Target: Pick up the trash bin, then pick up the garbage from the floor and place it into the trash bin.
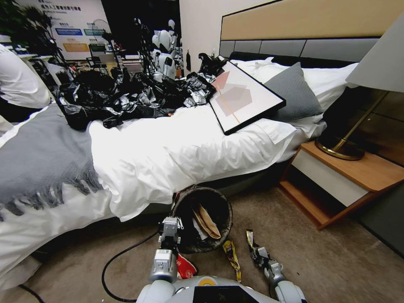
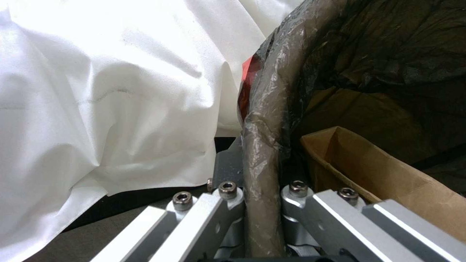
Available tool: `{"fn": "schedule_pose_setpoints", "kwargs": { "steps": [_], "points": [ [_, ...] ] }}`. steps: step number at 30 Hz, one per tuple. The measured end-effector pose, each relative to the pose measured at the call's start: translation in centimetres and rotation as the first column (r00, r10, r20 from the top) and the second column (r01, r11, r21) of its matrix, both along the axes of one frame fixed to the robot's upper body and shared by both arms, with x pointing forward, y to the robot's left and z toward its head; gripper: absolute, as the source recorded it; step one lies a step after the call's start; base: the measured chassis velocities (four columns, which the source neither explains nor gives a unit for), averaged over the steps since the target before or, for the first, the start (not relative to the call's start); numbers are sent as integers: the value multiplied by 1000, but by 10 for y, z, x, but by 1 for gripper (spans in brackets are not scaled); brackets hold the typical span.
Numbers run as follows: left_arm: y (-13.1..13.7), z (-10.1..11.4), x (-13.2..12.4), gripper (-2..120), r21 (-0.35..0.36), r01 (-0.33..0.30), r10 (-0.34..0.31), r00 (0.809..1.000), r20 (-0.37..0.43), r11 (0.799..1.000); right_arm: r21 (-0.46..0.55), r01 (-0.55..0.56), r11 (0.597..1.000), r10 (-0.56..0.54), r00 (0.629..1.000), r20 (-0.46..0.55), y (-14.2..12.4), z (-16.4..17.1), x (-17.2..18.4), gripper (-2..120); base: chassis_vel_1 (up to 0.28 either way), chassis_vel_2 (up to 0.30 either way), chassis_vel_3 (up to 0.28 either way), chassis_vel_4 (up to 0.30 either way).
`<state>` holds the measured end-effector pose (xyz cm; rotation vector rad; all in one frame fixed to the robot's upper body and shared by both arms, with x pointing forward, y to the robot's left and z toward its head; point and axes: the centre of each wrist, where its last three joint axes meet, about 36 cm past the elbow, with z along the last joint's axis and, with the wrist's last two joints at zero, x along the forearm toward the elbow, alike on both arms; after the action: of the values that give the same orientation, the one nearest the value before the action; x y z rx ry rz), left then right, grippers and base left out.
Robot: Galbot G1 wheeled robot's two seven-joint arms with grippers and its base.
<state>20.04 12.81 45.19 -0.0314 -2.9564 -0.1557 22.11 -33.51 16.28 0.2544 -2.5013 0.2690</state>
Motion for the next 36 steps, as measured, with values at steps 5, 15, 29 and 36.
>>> {"fn": "schedule_pose_setpoints", "kwargs": {
  "steps": [5,15,29,36],
  "points": [
    [0,0,0,1,0,1,-1,1000,1,1000,-1,2,1000,-2,1000,6,0,0,1,0,0,0,0,0],
    [0,-3,0,1,3,5,-5,1000,-4,1000,-4,6,1000,-6,999,31,1,1,1,0,0,0,0,0],
    [0,-5,-1,1,5,14,-14,1000,-10,1000,90,-72,993,17,864,503,53,130,39,0,0,0,0,0],
    [-1,-6,-1,1,3,17,-17,1000,-14,1000,119,-373,920,146,608,780,87,215,51,0,0,0,0,0]
  ]
}}
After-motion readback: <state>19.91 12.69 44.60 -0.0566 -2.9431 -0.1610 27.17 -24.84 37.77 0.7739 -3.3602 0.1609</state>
